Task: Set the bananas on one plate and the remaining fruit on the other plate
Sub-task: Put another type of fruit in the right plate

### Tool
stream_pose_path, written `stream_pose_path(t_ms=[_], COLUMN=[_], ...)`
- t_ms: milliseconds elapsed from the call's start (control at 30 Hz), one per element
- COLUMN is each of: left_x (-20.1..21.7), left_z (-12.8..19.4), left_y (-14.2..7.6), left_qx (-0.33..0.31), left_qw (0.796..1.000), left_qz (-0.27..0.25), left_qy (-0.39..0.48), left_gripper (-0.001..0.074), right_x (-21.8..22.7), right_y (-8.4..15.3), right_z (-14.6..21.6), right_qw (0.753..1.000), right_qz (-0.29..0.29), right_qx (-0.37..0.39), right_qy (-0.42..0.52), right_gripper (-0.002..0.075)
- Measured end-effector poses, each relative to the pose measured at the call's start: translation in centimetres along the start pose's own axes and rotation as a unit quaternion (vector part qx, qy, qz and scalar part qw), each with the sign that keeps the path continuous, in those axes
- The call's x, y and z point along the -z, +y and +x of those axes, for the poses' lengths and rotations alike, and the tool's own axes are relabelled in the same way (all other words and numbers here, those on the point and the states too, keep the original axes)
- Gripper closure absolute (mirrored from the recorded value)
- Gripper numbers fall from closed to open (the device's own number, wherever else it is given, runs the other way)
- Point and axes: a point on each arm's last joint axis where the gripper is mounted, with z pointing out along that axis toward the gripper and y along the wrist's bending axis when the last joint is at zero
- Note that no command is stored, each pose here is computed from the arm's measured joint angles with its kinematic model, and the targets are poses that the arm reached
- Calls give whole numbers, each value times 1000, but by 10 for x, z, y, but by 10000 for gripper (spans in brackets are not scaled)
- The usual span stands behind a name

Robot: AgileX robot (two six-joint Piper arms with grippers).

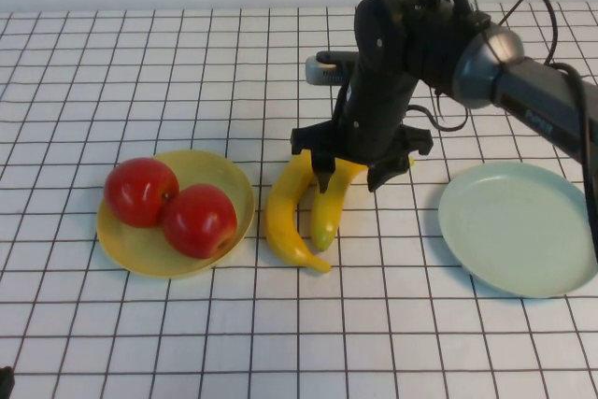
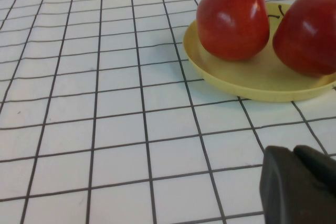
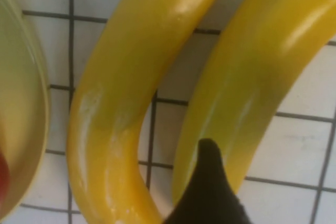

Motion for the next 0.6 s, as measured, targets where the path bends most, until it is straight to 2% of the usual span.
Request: stream_pose_path(t_ms=[300, 400, 500, 600], left_x=[0, 0, 0, 0], left_z=[0, 0, 0, 0], left_y=[0, 0, 0, 0], left_qx=[0, 0, 0, 0], left_qw=[1000, 1000, 1000, 1000], left_qz=[0, 0, 0, 0], left_qy=[0, 0, 0, 0], left_gripper=[738, 738, 738, 738], right_x=[-30, -37, -38, -38], right_y=[9, 8, 8, 8], right_z=[-3, -3, -4, -5], right_qw=[1000, 1000, 1000, 1000], right_qz=[-13, -6, -6, -3], right_qx=[-25, -24, -23, -21], right_qy=[0, 3, -4, -8], right_gripper=[269, 308, 399, 410])
